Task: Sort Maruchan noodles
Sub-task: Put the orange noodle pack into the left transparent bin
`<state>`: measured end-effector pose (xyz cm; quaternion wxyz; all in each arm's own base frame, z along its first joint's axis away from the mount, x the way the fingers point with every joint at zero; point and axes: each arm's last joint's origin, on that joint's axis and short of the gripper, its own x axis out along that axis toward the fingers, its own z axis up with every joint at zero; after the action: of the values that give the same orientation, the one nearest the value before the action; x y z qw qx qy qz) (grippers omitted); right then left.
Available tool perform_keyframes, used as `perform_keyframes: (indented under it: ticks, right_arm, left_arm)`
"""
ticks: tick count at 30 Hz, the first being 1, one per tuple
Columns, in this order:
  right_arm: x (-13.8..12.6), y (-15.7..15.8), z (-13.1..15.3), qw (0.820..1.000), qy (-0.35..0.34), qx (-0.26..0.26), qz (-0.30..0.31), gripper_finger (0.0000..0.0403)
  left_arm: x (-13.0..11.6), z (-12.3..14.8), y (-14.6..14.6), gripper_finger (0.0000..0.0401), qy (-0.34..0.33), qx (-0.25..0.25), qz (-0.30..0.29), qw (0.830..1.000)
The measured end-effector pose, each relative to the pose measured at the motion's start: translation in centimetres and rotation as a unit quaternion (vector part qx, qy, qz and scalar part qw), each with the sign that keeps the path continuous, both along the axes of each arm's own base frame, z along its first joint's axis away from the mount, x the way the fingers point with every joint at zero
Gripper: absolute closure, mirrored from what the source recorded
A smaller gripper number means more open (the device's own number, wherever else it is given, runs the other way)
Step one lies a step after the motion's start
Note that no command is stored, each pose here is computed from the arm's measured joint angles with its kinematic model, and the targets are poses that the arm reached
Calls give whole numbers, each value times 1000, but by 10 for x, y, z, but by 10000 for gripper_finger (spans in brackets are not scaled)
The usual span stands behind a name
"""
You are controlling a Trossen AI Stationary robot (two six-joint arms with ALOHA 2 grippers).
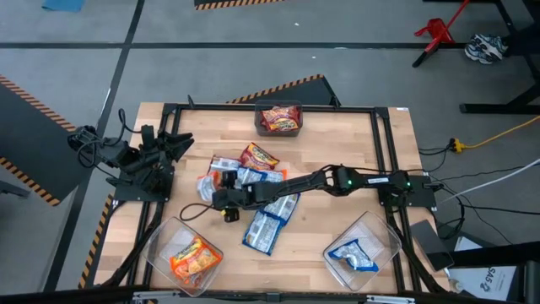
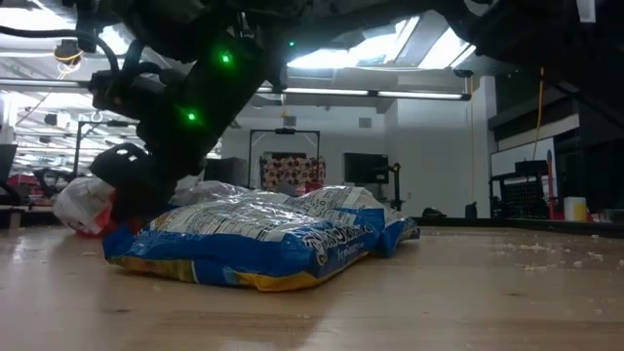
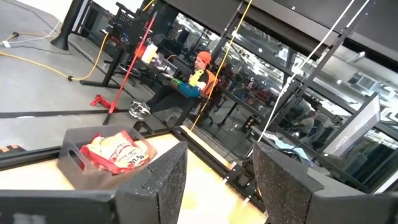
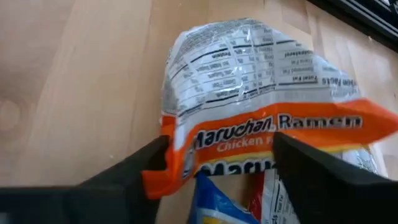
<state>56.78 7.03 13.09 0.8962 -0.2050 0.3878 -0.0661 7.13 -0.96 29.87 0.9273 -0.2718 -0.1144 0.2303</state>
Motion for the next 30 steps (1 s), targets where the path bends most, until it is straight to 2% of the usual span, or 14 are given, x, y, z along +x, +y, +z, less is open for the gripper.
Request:
perform_keyframes:
  ticks: [9, 11, 18, 30]
  right_arm:
    - [0, 3, -1, 999, 2, 33, 16, 361]
    - [0, 4, -1, 999, 2, 47, 17, 391]
    - [-2, 4, 12, 996, -8, 86, -20, 400]
    - [-15, 6, 95, 989, -87, 116, -22, 403]
  left_arm:
    - [0, 0, 0, 225, 3, 1, 0, 1000]
    - [0, 0, 0, 225, 3, 1, 0, 1000]
    - [0, 0, 0, 225, 2, 1, -1, 1000]
    - [0, -1, 0, 225, 3, 2, -1, 1000]
